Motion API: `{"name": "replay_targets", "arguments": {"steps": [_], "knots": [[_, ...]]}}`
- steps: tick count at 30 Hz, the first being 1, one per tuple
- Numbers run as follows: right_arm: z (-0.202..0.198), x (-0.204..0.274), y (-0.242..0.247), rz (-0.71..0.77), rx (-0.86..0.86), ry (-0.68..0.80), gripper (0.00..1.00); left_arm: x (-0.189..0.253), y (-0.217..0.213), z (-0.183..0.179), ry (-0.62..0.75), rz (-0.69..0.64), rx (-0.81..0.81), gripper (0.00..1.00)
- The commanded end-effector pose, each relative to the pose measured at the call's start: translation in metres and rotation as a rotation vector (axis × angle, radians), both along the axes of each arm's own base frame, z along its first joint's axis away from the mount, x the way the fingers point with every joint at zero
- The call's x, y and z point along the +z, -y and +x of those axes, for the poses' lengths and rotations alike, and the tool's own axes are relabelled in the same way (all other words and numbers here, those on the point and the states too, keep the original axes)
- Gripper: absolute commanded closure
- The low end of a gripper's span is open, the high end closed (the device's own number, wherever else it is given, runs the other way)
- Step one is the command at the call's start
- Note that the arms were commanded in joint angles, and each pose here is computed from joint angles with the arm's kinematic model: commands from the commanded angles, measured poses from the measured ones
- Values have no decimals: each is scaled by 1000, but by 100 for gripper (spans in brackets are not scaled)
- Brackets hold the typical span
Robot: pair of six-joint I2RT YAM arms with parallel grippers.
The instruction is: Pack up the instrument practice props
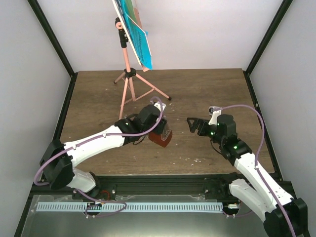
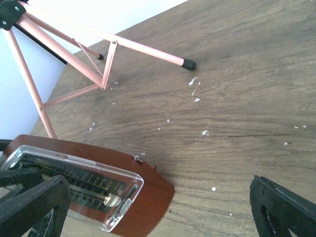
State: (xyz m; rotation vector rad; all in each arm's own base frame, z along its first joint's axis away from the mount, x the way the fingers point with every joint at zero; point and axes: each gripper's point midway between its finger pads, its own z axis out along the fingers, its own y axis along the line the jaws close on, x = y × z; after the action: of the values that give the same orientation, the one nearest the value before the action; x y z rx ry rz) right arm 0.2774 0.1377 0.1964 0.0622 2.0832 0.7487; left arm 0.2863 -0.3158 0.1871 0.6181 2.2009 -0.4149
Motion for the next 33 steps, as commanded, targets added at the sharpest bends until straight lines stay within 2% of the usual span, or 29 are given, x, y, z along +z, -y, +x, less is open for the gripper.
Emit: {"name": "replay_targets", "arguments": {"steps": [1, 6, 11, 15, 23, 28, 33], "knots": [[-7, -8, -8, 25, 64, -10, 0, 2, -22, 2, -21, 29, 184, 51], [-30, -38, -43, 87, 267, -21, 0, 3, 3, -14, -97, -95, 128, 26], [-55, -75, -76, 3, 337, -1, 0, 20, 16, -32, -120, -242, 34, 14], [-63, -102, -93, -25, 366, -20, 0, 24, 18, -48, -165, -293, -28, 12], [-50, -134, -106, -130, 357, -61, 0, 21, 32, -78, -259, -434, -158, 12], [-35, -147, -77, -217, 174, -123, 0, 32, 13, -77, -187, -396, -137, 10], [-30, -146, -49, -241, 71, -133, 0, 56, -4, -76, -107, -343, -243, 1]]}}
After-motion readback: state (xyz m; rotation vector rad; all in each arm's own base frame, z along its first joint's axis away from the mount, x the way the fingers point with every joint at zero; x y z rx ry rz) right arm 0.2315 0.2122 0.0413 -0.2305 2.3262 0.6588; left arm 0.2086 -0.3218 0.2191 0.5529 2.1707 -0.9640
